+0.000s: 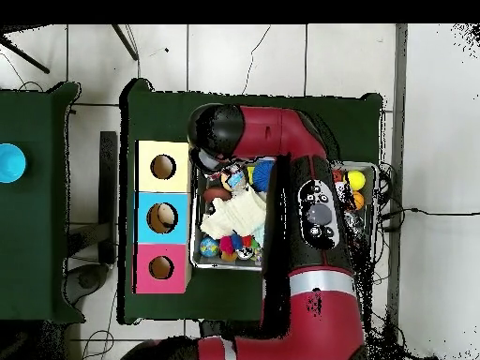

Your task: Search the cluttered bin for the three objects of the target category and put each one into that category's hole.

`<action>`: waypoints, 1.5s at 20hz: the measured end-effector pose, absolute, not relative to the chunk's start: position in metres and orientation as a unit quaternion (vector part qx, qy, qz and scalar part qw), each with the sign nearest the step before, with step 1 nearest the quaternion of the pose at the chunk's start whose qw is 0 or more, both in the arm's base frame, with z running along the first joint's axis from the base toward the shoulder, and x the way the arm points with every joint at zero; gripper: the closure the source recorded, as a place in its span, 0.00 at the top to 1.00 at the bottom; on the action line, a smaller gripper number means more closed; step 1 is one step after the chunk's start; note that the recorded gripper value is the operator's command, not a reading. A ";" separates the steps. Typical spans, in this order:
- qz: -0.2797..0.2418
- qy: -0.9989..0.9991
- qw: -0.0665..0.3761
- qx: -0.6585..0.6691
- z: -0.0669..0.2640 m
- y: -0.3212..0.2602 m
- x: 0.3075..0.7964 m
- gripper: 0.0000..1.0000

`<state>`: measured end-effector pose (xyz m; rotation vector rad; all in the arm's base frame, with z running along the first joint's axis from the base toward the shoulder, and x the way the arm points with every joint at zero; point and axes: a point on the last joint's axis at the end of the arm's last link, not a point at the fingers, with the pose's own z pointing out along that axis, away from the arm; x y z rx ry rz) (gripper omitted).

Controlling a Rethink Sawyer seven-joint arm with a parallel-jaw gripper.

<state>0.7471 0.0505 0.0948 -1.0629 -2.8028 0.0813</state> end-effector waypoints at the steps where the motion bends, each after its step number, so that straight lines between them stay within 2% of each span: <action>1: 0.026 -0.932 0.073 -0.354 0.093 0.051 0.747 0.00; 6: 0.010 -0.936 0.076 -0.344 0.092 0.052 0.751 0.00; 14: -0.026 -0.969 0.067 -0.237 0.096 0.047 0.762 0.00; 15: -0.038 -0.982 0.064 -0.175 0.095 0.048 0.765 1.00; 30: -0.064 -0.995 0.037 -0.068 0.107 0.069 0.788 1.00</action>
